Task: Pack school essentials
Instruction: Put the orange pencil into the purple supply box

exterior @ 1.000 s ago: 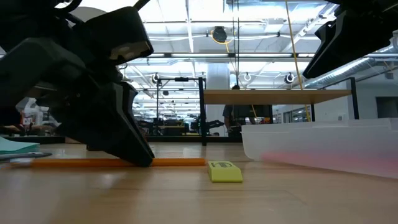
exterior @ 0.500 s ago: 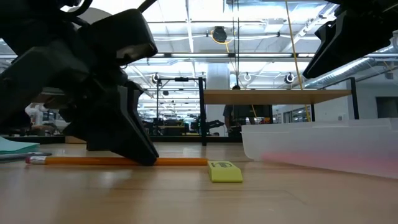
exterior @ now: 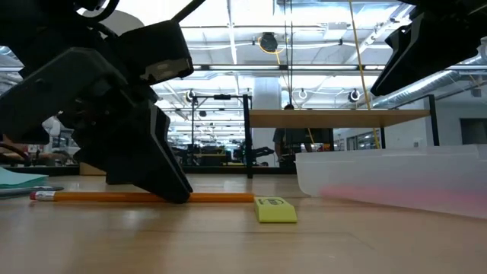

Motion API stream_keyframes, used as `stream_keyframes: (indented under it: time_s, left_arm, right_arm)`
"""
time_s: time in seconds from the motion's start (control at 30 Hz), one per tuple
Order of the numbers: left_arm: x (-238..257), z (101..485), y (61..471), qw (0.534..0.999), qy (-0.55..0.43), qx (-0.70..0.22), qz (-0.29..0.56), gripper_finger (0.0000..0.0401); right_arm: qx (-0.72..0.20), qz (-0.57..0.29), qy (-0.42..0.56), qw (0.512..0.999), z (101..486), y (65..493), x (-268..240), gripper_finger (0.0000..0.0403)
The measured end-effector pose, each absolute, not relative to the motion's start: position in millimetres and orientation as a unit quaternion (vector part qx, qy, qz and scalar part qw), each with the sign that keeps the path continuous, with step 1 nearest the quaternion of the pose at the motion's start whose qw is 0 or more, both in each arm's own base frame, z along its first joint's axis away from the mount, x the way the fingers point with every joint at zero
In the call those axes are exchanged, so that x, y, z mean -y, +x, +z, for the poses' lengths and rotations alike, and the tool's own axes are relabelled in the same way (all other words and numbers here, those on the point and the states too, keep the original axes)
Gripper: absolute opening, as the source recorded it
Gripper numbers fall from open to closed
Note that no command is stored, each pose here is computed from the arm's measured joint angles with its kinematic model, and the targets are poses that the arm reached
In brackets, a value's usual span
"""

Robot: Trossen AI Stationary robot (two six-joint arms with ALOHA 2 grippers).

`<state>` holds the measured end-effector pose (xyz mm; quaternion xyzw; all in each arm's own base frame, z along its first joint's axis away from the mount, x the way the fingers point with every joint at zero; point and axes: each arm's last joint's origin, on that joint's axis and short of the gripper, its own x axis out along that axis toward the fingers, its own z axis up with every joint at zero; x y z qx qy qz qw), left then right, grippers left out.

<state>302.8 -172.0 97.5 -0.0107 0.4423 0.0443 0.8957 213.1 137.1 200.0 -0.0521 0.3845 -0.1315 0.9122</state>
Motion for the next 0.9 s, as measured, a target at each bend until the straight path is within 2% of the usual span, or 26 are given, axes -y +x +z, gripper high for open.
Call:
stream_keyframes:
  time_s: [0.23, 0.33, 0.6, 0.9]
  left_arm:
    - [173, 97, 302, 0.894, -0.002, -0.448, 0.027, 0.0042]
    - [173, 97, 302, 0.894, -0.002, -0.448, 0.027, 0.0018]
    - [174, 98, 304, 0.899, 0.005, -0.437, 0.024, 0.0022]
    - [172, 124, 299, 0.906, 0.021, -0.422, 0.008, 0.0018]
  right_arm:
    - [-0.384, -0.131, -0.052, 0.912, 200, 213, -137, 0.0093]
    - [-0.384, -0.131, -0.052, 0.912, 200, 213, -137, 0.0093]
    - [-0.381, -0.13, -0.048, 0.914, 201, 214, -138, 0.0093]
    - [-0.38, -0.13, -0.048, 0.914, 201, 214, -138, 0.0093]
